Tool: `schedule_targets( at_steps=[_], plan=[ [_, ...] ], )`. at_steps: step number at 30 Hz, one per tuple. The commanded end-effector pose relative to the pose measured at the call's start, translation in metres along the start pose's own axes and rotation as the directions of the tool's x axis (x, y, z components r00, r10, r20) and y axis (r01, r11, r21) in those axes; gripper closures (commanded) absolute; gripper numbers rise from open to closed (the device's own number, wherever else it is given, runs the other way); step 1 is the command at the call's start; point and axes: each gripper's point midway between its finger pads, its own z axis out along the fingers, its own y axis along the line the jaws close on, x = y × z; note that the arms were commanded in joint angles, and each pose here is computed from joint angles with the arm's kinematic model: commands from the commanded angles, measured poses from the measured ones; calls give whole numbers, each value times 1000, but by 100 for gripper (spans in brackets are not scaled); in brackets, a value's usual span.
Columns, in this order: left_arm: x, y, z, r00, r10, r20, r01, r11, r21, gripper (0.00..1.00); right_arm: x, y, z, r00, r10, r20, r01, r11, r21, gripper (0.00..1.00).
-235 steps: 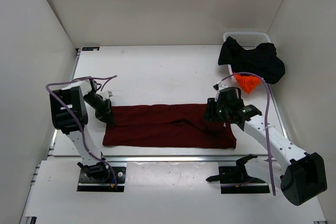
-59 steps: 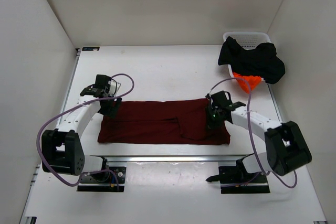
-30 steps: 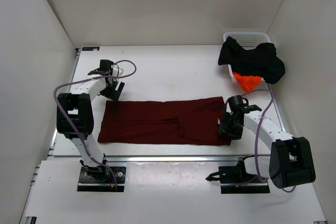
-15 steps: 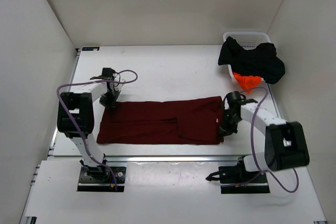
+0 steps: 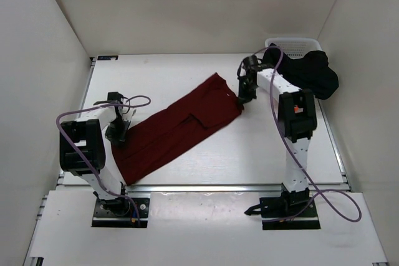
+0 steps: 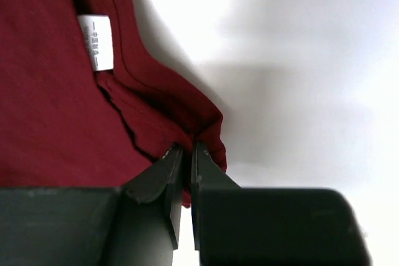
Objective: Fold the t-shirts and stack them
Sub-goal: Rotate the tshirt 90 degrees
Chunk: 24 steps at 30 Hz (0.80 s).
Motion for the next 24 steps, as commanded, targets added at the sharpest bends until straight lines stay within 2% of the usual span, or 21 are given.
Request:
schedule_targets(
  at_steps=[1,3,5,7,8,9,10,12,16,19,21,23,24],
  plan=[
    [23,-1,-12,998,-22,-59,23,999,26,96,-42,18,-3,997,-38,70,42,998,-45,98],
    [25,-10,-18,998,-2,-56,5,998,57,89,-76,26,2,991,-38,130,46,997,-62,91],
    [28,-21,-24,998,41,-56,-36,996,85,78,-103,40,-5,978,-50,201,69,993,-91,73],
    [35,-28,-32,996,68,-57,-63,994,88,63,-129,50,-22,956,-73,284,107,989,-105,66],
    [37,-30,-33,995,74,-59,-69,994,85,60,-132,50,-26,953,-73,293,109,988,-109,64],
    [39,-28,-37,996,67,-51,-64,995,71,51,-137,51,-36,947,-71,314,112,987,-114,63],
    [43,-30,-39,997,66,-49,-62,996,69,47,-136,46,-45,946,-65,317,104,989,-109,62],
    [47,-23,-40,998,38,-41,-36,999,39,44,-127,39,-53,953,-48,300,78,993,-88,63],
    [50,-6,-41,999,-47,-16,46,999,-21,43,-74,44,-60,972,-53,227,76,993,-90,63],
    [35,0,-42,995,-83,52,87,993,-74,41,-55,58,-62,964,-73,256,97,992,-82,63],
    [20,3,-47,991,-98,90,105,991,-84,41,-60,66,-71,925,-76,372,107,992,-64,63],
    [-1,7,-59,982,-119,149,130,990,-63,40,-79,81,-112,790,-43,612,128,987,-96,63],
    [-4,8,-62,977,-142,162,151,988,-44,40,-89,72,-124,730,-27,683,96,993,-63,59]
  ],
)
